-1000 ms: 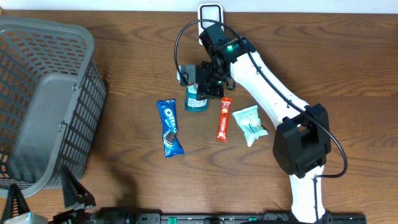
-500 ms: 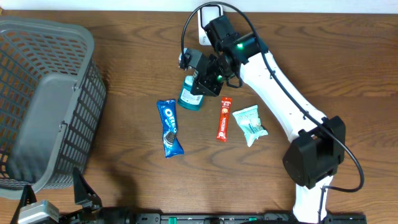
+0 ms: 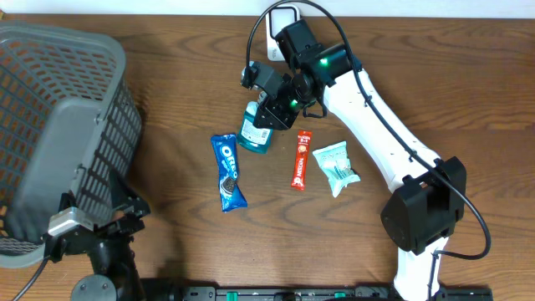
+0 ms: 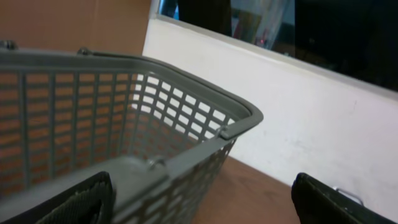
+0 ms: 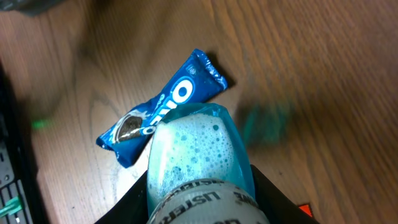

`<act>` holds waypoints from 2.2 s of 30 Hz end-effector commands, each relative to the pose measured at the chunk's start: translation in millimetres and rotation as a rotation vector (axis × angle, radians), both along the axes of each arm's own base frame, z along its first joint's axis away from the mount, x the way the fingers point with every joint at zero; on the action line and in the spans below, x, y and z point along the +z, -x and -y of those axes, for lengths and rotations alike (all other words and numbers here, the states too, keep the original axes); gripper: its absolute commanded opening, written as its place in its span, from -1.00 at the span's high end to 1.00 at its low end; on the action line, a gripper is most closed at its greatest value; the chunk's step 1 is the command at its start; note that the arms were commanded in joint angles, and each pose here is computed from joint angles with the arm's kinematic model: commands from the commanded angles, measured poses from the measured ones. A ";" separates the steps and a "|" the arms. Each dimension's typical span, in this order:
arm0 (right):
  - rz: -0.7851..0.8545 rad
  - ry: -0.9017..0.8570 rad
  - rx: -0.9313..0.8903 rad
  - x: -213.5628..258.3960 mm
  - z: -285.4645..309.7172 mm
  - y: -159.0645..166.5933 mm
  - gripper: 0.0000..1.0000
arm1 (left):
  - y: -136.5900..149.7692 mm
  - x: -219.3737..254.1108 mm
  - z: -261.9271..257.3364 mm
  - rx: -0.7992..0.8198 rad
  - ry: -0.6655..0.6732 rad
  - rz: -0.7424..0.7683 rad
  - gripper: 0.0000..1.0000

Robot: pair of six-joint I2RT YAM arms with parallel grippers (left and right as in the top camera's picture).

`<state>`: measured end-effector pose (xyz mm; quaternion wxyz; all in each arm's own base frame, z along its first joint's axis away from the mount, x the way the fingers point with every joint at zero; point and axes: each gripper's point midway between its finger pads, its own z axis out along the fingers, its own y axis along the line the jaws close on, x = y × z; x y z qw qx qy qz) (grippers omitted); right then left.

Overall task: Scan the item barcode
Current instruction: 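Lift the bottle with the right gripper and hold it under the scanner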

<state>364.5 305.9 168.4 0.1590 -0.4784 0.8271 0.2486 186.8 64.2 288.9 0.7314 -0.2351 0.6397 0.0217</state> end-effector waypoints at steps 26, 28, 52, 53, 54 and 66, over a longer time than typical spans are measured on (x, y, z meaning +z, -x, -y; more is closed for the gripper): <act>-0.296 -0.130 -0.229 50.5 -2.0 35.0 0.40 | -15.0 -88.8 -3.7 0.025 0.084 -0.225 -0.86; -0.310 -0.142 -0.221 52.6 -3.4 37.8 0.43 | -15.0 -88.9 -3.7 0.025 0.084 -0.225 -0.86; -0.271 -0.148 -0.183 54.3 0.5 35.1 0.41 | -16.3 -132.5 48.2 -0.339 -0.310 -0.511 -0.86; -0.266 -0.148 -0.177 54.3 0.5 35.2 0.42 | -16.7 -133.5 60.8 -0.421 -0.369 -0.511 -0.86; -0.263 -0.147 -0.173 54.2 0.6 35.1 0.46 | -16.6 -133.4 68.1 -0.466 -0.398 -0.506 -0.86; -0.253 -0.144 -0.178 53.6 2.1 32.7 0.50 | -15.9 -135.4 67.5 -0.465 -0.405 -0.516 -0.86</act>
